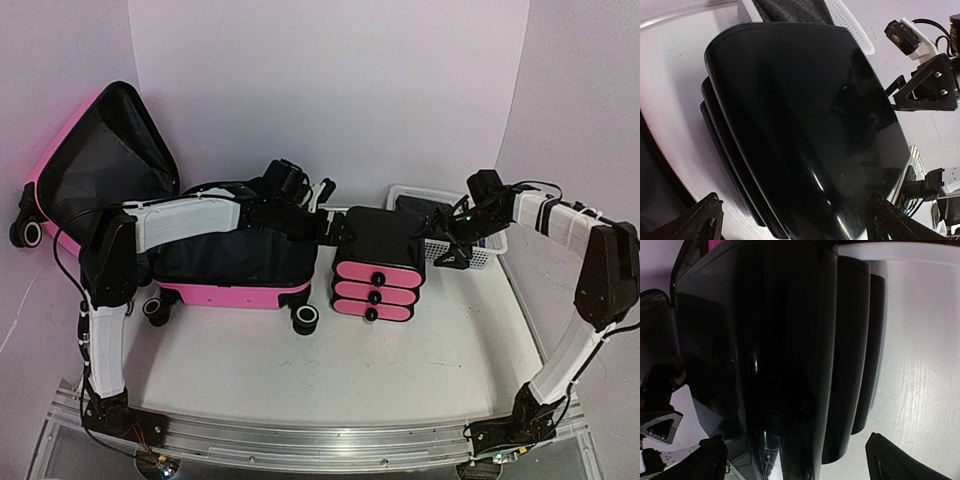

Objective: Open, take out, and arrange the luggage

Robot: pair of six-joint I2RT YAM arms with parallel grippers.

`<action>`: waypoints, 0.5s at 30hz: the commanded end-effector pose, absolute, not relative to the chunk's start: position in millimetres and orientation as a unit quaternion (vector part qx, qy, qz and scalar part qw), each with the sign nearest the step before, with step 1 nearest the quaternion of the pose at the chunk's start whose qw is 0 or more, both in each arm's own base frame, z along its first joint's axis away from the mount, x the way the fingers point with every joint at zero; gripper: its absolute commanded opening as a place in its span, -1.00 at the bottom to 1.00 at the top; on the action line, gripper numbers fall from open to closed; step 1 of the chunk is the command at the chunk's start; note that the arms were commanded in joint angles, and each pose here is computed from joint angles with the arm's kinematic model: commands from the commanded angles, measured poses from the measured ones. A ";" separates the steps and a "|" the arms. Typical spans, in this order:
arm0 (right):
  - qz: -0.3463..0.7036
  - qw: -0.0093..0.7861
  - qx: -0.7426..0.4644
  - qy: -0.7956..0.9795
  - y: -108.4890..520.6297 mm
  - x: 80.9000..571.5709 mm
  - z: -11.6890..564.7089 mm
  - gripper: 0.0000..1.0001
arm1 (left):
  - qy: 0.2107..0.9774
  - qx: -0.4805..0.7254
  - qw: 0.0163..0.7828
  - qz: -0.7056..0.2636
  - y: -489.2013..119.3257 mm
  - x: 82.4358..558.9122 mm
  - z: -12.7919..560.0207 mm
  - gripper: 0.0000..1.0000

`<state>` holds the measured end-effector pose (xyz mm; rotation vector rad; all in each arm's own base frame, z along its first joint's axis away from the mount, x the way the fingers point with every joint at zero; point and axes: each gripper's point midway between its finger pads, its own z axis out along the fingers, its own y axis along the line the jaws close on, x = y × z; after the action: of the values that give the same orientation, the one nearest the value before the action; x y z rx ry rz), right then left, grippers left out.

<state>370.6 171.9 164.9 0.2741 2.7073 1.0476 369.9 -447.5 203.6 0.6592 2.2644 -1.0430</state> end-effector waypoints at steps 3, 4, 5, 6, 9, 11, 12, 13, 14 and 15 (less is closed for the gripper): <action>0.440 0.126 0.122 0.881 192.5 398.0 188.8 0.96 | 0.829 0.232 0.264 -0.436 -474.2 382.1 209.4 0.99; 0.443 0.121 0.125 0.880 192.9 397.5 186.6 0.97 | 0.828 0.230 0.253 -0.444 -478.5 381.6 206.4 0.98; 0.447 0.119 0.126 0.878 193.9 396.4 186.8 0.97 | 0.826 0.230 0.241 -0.454 -482.6 379.7 204.1 0.95; 0.452 0.116 0.126 0.876 194.8 394.3 186.8 0.96 | 0.824 0.230 0.232 -0.463 -486.6 377.1 203.5 0.93; 0.462 0.110 0.121 0.871 197.4 385.4 188.3 0.94 | 0.817 0.242 0.217 -0.477 -496.8 366.3 203.0 0.89; 0.469 0.101 0.119 0.869 199.3 377.8 187.5 0.89 | 0.813 0.249 0.205 -0.485 -502.3 356.2 202.4 0.87; 0.471 0.097 0.116 0.869 201.5 373.2 186.5 0.87 | 0.811 0.253 0.195 -0.490 -505.4 349.7 200.9 0.86; 0.472 0.092 0.115 0.869 202.8 368.8 184.8 0.85 | 0.810 0.256 0.186 -0.493 -508.5 343.2 199.2 0.84; 0.471 0.088 0.116 0.870 203.0 362.9 183.0 0.82 | 0.809 0.263 0.178 -0.496 -513.3 333.7 196.9 0.83; 0.470 0.091 0.117 0.870 201.7 359.8 184.1 0.79 | 0.806 0.270 0.170 -0.499 -517.4 325.2 195.8 0.83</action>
<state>373.4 193.9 157.1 0.4218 2.6533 1.3214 368.4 -485.8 179.6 0.6241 2.3408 -1.2715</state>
